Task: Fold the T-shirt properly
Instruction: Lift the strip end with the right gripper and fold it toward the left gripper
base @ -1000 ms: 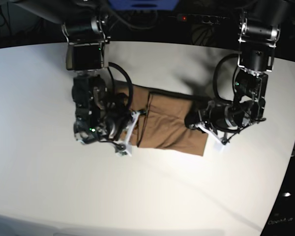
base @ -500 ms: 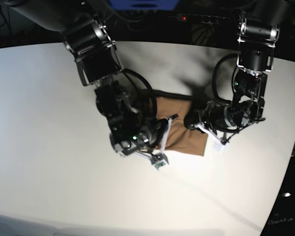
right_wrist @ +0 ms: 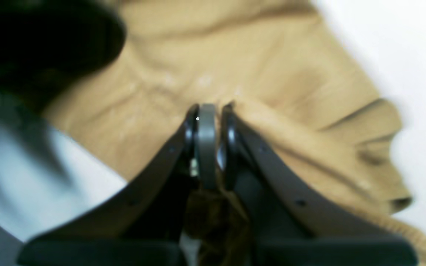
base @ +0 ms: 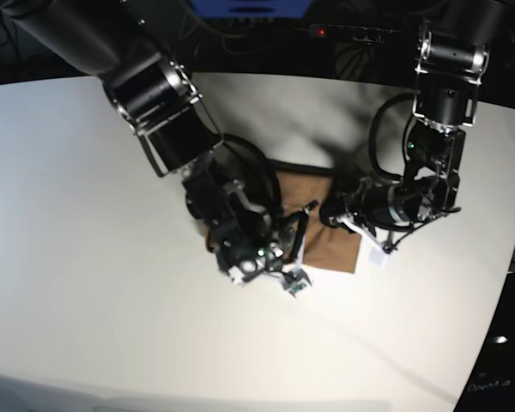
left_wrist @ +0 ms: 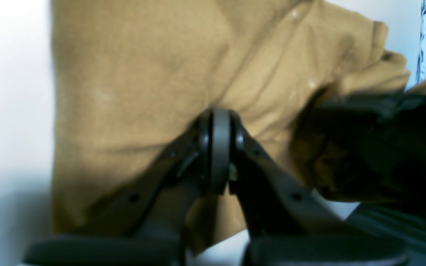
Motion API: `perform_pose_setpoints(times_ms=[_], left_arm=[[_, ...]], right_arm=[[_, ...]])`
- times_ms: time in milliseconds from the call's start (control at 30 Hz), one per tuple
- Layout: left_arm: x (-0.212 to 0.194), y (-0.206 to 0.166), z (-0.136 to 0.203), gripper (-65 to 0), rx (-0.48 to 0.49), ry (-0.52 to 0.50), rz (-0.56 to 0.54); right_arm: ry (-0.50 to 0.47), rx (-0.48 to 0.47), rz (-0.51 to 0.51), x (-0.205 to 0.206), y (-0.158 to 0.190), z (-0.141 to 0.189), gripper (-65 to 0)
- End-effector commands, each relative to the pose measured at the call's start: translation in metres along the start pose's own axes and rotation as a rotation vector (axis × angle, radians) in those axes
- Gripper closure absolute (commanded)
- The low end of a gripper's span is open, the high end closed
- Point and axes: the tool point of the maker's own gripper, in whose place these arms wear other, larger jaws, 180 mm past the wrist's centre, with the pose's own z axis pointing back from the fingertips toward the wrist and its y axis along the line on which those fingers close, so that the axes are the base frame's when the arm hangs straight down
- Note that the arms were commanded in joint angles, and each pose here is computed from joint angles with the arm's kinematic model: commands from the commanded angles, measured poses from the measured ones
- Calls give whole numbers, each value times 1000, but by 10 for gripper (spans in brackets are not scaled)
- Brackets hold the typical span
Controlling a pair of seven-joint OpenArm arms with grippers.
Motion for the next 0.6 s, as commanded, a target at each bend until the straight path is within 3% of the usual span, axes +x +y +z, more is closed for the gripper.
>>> perform_pose_setpoints(times_ms=[0, 267, 333, 467, 567], left_arm=[[-53, 45, -2, -23, 203, 183, -7], [-53, 45, -2, -23, 203, 183, -7], [-52, 44, -3, -23, 201, 182, -8], [-52, 43, -3, -23, 199, 181, -7], [-53, 33, -9, -23, 178, 183, -7]], right_arm=[[-65, -13, 10, 25, -5, 12, -4], [-94, -58, 64, 51, -16, 22, -4], [-104, -25, 100, 58, -1, 25, -4], [-109, 40, 12, 63, 20, 26, -4], [-93, 76, 55, 61, 46, 24, -4]])
